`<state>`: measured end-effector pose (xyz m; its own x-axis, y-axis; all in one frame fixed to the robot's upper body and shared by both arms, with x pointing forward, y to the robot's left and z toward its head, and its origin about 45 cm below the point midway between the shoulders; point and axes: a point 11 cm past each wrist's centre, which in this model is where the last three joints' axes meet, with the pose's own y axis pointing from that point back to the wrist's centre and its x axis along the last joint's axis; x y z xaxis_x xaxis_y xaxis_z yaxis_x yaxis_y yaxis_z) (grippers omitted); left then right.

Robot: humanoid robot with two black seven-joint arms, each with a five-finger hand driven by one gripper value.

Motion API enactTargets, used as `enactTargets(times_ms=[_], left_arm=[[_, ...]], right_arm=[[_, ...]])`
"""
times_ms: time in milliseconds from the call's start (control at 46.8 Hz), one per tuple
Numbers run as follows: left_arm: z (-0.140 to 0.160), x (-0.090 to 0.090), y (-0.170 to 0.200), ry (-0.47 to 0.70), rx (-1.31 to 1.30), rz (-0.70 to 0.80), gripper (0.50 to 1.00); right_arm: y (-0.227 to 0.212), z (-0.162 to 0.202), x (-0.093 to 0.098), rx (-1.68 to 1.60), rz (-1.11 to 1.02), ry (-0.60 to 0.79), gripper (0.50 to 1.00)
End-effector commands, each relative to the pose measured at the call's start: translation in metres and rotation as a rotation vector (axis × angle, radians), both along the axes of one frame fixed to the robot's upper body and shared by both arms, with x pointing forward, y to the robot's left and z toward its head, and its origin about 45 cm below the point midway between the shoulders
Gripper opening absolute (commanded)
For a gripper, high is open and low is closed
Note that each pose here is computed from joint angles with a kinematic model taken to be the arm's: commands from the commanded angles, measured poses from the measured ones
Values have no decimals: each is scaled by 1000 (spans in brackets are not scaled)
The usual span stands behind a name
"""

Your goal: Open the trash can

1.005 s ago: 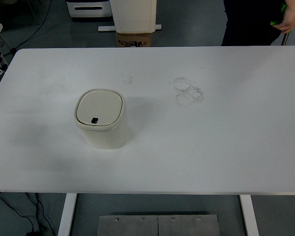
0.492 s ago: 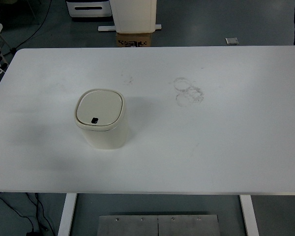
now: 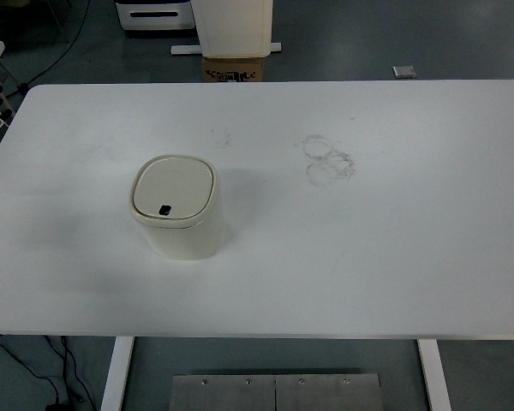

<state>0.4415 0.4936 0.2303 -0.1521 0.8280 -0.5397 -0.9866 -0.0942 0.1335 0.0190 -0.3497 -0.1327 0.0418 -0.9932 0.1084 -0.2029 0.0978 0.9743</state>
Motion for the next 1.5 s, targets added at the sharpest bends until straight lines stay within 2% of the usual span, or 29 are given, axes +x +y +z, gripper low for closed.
enactTargets(times_ms=[0, 492, 684, 919, 1112, 1283, 1475], left_arm=[[0, 1, -2, -2, -3, -4, 1000], [7, 4, -2, -10, 8, -7, 1000], [23, 14, -8, -25, 50, -41, 1000], [57, 30, -35, -22, 206, -195, 1000], [82, 37, -66, -13, 329, -347, 1000], [93, 35, -102, 26, 457, -517, 1000], [109, 20, -131, 58, 631, -702, 1000]], right_arm=[[0, 0, 0, 0, 1, 0, 991], [0, 0, 0, 0, 1, 0, 991], [0, 0, 0, 0, -1, 0, 991], [0, 0, 0, 0, -1, 0, 991], [0, 0, 0, 0, 1, 0, 991], [0, 0, 0, 0, 1, 0, 991], [0, 0, 0, 0, -1, 0, 991]])
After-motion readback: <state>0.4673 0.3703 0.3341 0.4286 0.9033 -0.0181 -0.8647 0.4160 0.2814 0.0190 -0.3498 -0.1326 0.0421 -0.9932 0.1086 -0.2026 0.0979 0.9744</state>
